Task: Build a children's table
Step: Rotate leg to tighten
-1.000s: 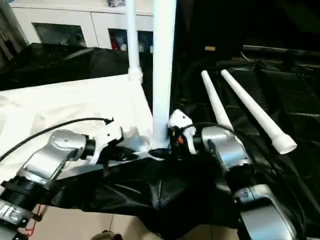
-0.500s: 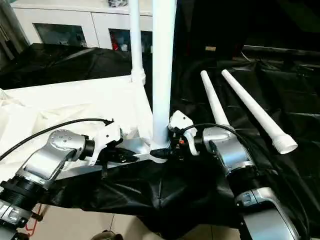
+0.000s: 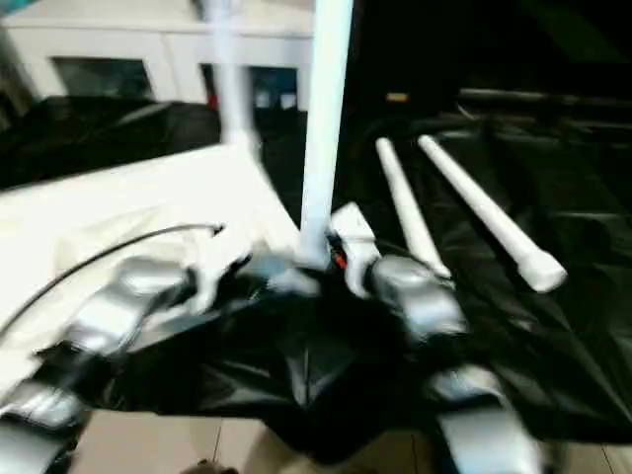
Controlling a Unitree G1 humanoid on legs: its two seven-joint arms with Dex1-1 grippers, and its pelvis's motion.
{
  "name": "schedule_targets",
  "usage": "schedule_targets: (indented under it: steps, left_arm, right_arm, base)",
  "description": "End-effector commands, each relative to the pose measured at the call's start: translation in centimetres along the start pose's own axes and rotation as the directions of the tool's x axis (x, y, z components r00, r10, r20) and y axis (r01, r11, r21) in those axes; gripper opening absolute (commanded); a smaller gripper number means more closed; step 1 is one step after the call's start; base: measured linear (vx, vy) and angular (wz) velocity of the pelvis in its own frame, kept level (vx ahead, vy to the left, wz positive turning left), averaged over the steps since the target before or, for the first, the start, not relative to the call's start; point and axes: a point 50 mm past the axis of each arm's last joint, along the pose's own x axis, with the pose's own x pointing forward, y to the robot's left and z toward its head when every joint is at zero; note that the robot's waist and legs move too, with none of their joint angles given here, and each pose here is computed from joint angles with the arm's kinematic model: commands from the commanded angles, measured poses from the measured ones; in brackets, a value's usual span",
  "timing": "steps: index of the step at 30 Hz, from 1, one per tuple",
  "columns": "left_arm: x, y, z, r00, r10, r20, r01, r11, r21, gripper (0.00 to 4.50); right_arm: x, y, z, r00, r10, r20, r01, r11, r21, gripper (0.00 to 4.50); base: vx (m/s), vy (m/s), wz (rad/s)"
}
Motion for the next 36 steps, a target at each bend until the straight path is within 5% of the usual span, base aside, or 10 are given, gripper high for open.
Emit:
schedule_targets:
  steps: [1, 4, 8, 15, 20, 23, 28, 36]
  left_arm:
    - [1.1, -0.8, 2.0, 0.998, -0.007, 0.068, 0.006, 1.0, 0.017, 0.0]
    - [1.7, -1.3, 2.3, 0.997, -0.002, 0.082, 0.001, 1.0, 0.017, 0.0]
    - [2.2, -2.2, 2.5, 0.995, -0.043, 0.091, 0.039, 0.998, 0.046, 0.0]
    - [0.8, -2.5, 2.1, 0.979, -0.168, 0.119, 0.155, 0.981, 0.113, 0.0]
    - [-0.6, -2.9, 0.9, 0.952, -0.297, 0.066, 0.283, 0.944, 0.172, 0.0]
    - [-0.8, -2.9, 0.6, 0.947, -0.317, 0.054, 0.303, 0.936, 0.181, 0.0]
    - [-2.3, -2.6, 0.0, 0.911, -0.412, 0.018, 0.401, 0.895, 0.198, 0.0]
    - [-3.0, -2.4, -0.5, 0.892, -0.452, -0.02, 0.446, 0.871, 0.204, 0.0]
  right_arm:
    - [0.6, 0.4, -1.7, 0.994, -0.082, -0.077, 0.085, 0.996, 0.033, 2.76]
    - [1.2, 1.0, -1.4, 0.993, -0.101, -0.057, 0.103, 0.994, 0.029, 2.76]
    - [1.8, 2.1, -0.4, 1.0, -0.006, 0.001, 0.006, 0.997, 0.072, 3.46]
    - [0.5, 1.0, 0.2, 0.992, 0.126, 0.025, -0.126, 0.992, -0.019, 4.0]
    - [-1.8, 0.3, 0.2, 0.941, 0.338, -0.022, -0.338, 0.93, -0.145, 4.0]
    - [-2.3, 0.2, 0.2, 0.928, 0.372, -0.037, -0.373, 0.914, -0.16, 4.0]
    - [-5.0, -0.5, -0.2, 0.834, 0.531, -0.15, -0.552, 0.811, -0.194, 4.0]
    - [-5.5, -0.3, -0.4, 0.812, 0.556, -0.177, -0.583, 0.786, -0.206, 3.34]
  base:
    - [0.0, 0.0, 0.0]
    - [0.0, 0.0, 0.0]
    - [0.0, 0.0, 0.0]
    - [0.0, 0.0, 0.0]
    - [0.0, 0.0, 0.0]
    - [0.0, 0.0, 0.0]
    - [0.0, 0.0, 0.0]
    - [0.0, 0.0, 0.0]
